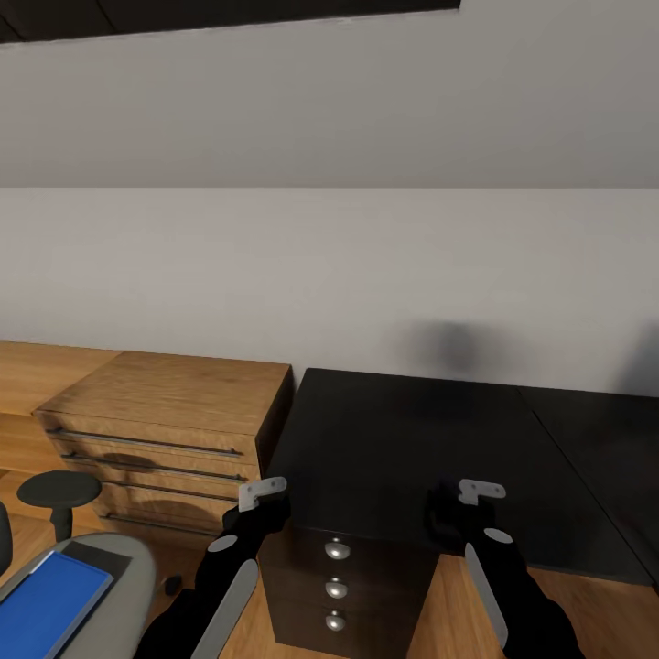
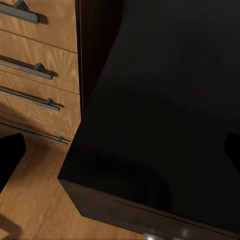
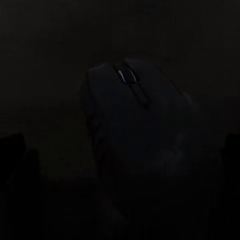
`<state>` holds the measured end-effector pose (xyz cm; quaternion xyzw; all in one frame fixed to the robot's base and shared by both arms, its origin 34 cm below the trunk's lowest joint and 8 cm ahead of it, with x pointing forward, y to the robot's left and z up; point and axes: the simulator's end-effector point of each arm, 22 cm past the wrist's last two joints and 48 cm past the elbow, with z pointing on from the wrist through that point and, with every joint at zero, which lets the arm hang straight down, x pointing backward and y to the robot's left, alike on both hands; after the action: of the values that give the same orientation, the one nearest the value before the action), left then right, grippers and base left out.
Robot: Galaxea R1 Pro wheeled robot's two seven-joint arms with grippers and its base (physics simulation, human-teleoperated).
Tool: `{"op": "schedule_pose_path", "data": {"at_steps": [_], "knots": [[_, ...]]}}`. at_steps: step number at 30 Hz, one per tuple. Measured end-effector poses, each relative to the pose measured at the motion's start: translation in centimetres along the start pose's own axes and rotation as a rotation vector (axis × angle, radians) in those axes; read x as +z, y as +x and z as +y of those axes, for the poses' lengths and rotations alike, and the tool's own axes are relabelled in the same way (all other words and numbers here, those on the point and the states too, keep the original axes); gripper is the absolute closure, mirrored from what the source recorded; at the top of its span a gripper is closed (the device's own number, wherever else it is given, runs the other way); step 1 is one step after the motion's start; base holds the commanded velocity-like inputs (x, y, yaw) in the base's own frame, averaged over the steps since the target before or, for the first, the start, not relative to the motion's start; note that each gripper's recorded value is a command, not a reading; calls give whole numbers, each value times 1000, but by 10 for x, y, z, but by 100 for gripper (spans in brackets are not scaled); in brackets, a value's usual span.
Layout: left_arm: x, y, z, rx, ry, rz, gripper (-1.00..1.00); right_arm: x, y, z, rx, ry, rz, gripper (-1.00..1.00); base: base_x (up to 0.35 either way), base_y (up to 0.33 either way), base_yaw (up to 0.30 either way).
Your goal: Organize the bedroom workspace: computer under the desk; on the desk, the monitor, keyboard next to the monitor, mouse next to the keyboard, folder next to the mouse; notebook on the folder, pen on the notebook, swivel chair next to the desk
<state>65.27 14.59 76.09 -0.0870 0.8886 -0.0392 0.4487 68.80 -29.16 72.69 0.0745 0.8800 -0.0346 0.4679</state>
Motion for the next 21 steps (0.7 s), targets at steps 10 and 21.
{"op": "schedule_pose_path", "data": {"at_steps": [10,21], "knots": [[0,0,0,0,0,0,-100,0,0,0,-7,-1,4,100,0,0,0],[0,0,0,0,0,0,-100,0,0,0,-6,-2,0,100,0,0,0]]}}
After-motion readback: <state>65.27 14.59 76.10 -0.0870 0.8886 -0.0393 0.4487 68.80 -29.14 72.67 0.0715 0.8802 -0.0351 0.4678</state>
